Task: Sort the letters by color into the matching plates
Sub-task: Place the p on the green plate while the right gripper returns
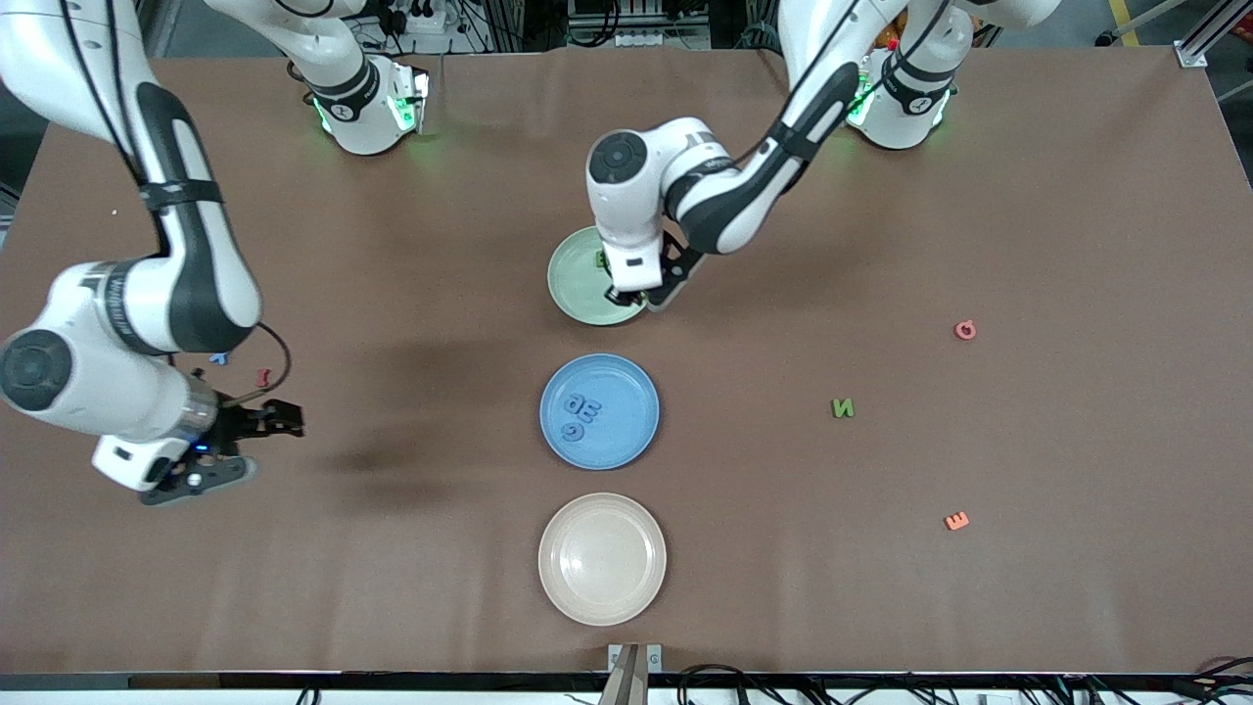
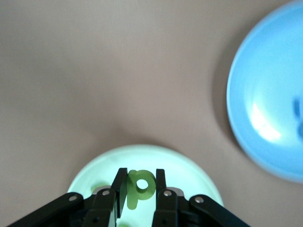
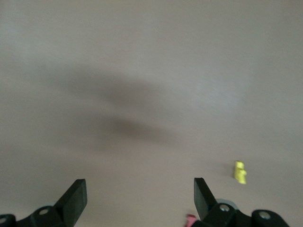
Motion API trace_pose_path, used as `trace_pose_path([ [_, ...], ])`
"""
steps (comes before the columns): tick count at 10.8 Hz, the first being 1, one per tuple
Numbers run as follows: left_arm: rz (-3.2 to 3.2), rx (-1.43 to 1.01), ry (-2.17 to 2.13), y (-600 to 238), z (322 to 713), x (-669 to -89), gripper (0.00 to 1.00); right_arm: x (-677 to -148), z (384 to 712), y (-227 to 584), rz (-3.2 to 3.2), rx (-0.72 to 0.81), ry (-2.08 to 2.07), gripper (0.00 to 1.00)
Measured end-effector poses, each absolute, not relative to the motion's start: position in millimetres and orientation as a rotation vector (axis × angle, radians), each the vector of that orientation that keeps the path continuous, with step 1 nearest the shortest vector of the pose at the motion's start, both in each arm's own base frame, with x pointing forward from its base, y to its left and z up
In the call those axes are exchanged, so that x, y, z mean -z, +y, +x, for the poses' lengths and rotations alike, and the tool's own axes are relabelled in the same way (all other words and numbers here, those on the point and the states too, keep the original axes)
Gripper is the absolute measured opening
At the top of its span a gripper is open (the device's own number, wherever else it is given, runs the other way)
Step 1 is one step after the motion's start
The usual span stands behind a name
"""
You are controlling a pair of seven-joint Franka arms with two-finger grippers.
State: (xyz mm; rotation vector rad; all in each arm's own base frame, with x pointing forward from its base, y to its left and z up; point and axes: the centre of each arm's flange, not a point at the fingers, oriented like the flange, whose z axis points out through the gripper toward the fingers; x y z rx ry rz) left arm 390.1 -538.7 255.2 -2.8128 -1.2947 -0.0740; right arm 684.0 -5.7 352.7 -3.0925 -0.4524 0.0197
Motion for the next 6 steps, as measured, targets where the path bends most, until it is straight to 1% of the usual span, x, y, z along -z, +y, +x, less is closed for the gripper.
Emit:
trace_pose_path([
  [2, -2.829, 0.067, -1.254, -564, 358, -248, 0.28, -349, 671, -60, -3.101, -0.047, -0.357, 1.00],
  [3, -2.817, 0.063, -1.272, -570, 349, -244, 0.28, -344, 663, -83, -3.106, -0.058, -0.303, 1.00],
  [4, -2.805, 0.060, -1.287, -570, 350, -241, 0.31, -337, 653, -106, -3.110, -0.057, -0.248, 1.00],
  [6, -2.785, 0.060, -1.306, -565, 357, -233, 0.57, -315, 631, -143, -3.119, -0.035, -0.153, 1.00],
])
